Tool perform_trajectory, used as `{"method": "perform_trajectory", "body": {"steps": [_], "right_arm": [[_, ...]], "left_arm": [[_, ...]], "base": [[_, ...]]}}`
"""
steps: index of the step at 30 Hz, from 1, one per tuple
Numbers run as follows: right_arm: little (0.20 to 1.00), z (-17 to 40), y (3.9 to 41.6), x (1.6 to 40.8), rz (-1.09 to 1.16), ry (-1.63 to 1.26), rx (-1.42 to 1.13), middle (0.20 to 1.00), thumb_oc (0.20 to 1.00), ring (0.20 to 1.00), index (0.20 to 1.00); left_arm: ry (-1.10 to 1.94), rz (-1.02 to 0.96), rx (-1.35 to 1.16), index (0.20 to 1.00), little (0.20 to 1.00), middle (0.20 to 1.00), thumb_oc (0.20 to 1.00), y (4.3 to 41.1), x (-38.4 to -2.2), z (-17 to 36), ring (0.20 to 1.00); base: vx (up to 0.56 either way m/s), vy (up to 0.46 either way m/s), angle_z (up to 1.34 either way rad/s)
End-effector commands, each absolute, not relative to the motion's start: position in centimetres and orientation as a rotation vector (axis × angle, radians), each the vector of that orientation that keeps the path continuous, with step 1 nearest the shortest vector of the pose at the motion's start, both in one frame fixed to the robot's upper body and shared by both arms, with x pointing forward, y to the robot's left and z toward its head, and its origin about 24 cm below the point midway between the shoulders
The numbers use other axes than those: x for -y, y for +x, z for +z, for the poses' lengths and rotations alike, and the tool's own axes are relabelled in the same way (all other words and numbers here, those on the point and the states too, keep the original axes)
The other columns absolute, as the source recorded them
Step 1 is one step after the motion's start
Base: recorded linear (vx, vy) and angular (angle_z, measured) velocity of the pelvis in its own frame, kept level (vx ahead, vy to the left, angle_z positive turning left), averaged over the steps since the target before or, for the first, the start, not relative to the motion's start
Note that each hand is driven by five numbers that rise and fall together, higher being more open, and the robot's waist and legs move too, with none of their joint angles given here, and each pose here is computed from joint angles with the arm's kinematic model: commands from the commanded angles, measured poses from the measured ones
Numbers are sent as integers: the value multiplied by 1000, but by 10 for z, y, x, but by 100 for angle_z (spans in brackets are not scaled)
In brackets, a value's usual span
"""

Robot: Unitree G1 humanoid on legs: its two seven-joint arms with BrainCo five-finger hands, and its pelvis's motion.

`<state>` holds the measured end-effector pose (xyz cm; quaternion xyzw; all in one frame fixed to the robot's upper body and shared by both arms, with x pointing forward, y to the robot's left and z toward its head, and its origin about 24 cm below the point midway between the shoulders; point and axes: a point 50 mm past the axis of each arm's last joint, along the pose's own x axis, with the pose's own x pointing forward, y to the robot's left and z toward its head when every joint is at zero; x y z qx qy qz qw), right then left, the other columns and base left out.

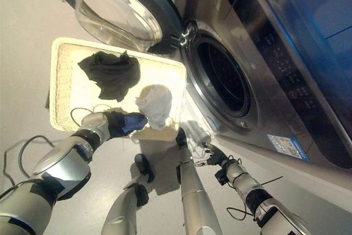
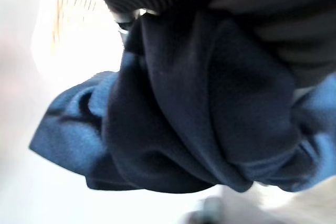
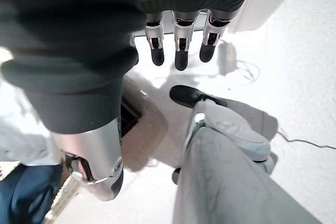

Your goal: Put the clothes into the washing machine.

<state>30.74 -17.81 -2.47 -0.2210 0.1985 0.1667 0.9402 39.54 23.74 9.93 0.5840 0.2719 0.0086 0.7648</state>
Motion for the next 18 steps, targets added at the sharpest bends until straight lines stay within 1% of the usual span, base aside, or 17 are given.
{"method": "perform_trajectory", "body": {"steps": [1, 5, 7, 8, 10, 15, 17, 18], "right_arm": [[1000, -19, 301, 194, 292, -430, -354, 1000, 1000, 1000, 1000], [1000, -10, 303, 198, 241, -388, -297, 1000, 1000, 1000, 1000], [1000, -9, 303, 198, 236, -383, -289, 1000, 1000, 1000, 1000], [1000, 0, 305, 198, 209, -350, -227, 1000, 1000, 1000, 1000], [1000, 9, 305, 198, 175, -316, -169, 1000, 1000, 1000, 1000], [1000, 35, 307, 194, 127, -245, -26, 1000, 1000, 1000, 1000], [1000, 56, 306, 184, 150, -166, 92, 1000, 1000, 1000, 1000], [1000, 60, 306, 182, 161, -151, 111, 1000, 1000, 1000, 1000]], "left_arm": [[1135, 115, -430, 200, 200, 200, 200, 390, -262, 104, 200], [1064, 186, -290, 200, 200, 200, 200, 387, -269, 112, 200], [1056, 192, -279, 200, 200, 200, 200, 387, -269, 113, 200], [978, 233, -186, 200, 200, 200, 200, 386, -268, 119, 200], [917, 232, -121, 200, 200, 200, 200, 383, -264, 121, 200], [813, 173, -41, 200, 200, 200, 200, 373, -250, 114, 200], [632, 27, 7, 200, 200, 200, 200, 360, -227, 100, 200], [603, -11, 15, 200, 200, 200, 200, 356, -221, 97, 200]], "base": [[-40, -94, 23], [-46, -103, 33], [-43, -80, 26], [-46, -104, 35], [-43, -121, 38], [-20, -59, 18], [-4, -87, 13], [6, -51, 7]]}}
